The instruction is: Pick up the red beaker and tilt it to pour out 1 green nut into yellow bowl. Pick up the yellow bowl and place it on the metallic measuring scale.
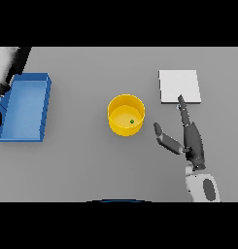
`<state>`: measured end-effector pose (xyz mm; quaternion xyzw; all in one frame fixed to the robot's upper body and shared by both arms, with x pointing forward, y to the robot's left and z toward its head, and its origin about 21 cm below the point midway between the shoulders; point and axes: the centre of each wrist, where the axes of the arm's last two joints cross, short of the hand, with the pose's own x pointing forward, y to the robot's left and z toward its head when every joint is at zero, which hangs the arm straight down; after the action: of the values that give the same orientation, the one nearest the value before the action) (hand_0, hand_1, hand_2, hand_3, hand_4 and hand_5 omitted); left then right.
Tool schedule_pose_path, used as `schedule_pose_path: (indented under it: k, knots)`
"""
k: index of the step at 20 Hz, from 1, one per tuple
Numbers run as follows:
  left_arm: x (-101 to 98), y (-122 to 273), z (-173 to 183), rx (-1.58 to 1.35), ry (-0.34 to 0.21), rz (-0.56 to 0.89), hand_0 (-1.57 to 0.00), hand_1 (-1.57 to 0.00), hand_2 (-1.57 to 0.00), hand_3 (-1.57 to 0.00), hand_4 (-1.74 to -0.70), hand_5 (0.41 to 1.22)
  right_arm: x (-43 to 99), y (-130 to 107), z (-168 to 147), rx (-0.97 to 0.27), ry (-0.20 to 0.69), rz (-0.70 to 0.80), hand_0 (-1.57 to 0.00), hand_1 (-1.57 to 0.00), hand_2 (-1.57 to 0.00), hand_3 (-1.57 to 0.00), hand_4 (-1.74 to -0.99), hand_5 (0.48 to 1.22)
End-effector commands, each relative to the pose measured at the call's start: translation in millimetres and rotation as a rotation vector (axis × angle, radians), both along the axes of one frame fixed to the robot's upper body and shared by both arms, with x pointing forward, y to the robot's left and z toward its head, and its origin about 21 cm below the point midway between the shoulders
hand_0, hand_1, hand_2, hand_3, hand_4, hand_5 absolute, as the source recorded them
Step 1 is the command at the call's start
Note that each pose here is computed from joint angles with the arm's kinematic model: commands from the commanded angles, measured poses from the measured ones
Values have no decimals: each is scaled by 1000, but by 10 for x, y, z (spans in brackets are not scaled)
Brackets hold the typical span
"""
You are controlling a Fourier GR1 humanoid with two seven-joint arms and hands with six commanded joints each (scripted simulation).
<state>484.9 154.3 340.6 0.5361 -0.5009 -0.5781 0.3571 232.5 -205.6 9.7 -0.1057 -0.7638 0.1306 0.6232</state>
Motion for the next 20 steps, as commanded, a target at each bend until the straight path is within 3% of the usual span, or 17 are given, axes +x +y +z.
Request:
schedule_pose_path:
  k: [1, 5, 8, 11, 14, 16, 20]
  knots:
    - [24, 198, -16, -109, -4, 43, -1571, -1571, -1571, -1394, -1738, 1221, 10, 24, -1, 33, -4, 9, 1, 1, 1, 1, -1129, 625]
    - [49, 1014, -308, -492, 8, 218, -1571, -1571, -1571, -1499, -1740, 1221, 24, -30, 25, 90, -5, 50, 1, 1, 1, 1, -1081, 631]
    - [-5, 1510, -670, -666, -2, 395, -1571, -1571, -1571, -1534, -1740, 1221, 22, -47, 37, 89, 1, 68, 1, 1, 1, 1, -1126, 651]
    - [-48, 1710, -977, -831, 2, 565, -1571, -1571, -1571, -1552, -1741, 1221, 7, -45, 26, 97, -4, 78, 1, 1, 1, 1, -1157, 666]
    - [-137, 1955, -1274, -958, 10, 642, -1571, -1571, -1571, -1488, -1741, 1221, 54, -44, 9, 75, 3, 85, 1, 1, 1, 1, -1181, 687]
    - [-191, 2023, -1536, -1034, 31, 692, -1571, -1571, -1571, -1428, -1741, 1221, 8, -92, 4, 48, -13, 86, 1, 1, 1, 1, -1191, 702]
    - [-294, 2070, -1875, -1145, 34, 728, -1571, -1571, -1571, -1379, -1741, 1221, 60, -76, 20, 44, 0, 84, 1, 1, 1, 1, -1202, 709]
